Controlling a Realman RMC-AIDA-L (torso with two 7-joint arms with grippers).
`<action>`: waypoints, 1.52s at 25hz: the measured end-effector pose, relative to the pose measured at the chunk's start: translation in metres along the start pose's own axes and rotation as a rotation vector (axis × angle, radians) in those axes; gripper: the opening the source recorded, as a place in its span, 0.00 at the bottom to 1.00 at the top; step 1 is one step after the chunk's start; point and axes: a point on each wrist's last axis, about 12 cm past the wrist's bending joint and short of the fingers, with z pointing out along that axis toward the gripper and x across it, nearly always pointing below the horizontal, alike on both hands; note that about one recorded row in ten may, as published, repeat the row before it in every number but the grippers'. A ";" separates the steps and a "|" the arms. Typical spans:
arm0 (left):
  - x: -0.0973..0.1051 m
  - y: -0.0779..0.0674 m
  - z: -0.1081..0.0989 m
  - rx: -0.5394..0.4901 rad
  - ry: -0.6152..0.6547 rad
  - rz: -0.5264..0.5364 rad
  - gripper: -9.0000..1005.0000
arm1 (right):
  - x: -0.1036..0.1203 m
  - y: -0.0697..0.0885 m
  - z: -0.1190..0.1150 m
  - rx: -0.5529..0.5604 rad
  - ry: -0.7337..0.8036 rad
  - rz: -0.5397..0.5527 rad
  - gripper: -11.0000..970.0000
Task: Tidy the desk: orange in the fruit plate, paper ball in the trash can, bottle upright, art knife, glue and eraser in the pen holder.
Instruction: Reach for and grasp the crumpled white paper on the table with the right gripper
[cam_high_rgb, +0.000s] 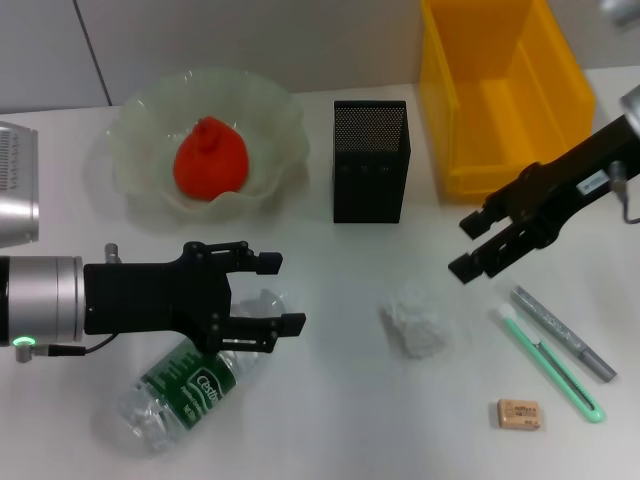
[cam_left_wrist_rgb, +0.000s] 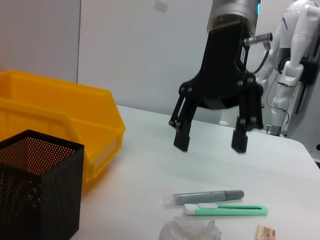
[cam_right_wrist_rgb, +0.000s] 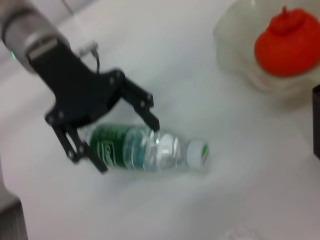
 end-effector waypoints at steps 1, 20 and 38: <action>-0.001 0.001 0.000 -0.003 -0.002 -0.001 0.80 | -0.002 0.000 0.004 0.005 0.019 -0.013 0.73; -0.003 0.005 -0.006 -0.029 -0.016 -0.024 0.80 | -0.008 0.003 0.081 0.112 0.187 -0.265 0.72; -0.005 0.007 -0.010 -0.031 -0.014 -0.030 0.80 | -0.004 0.001 0.096 0.125 0.191 -0.272 0.71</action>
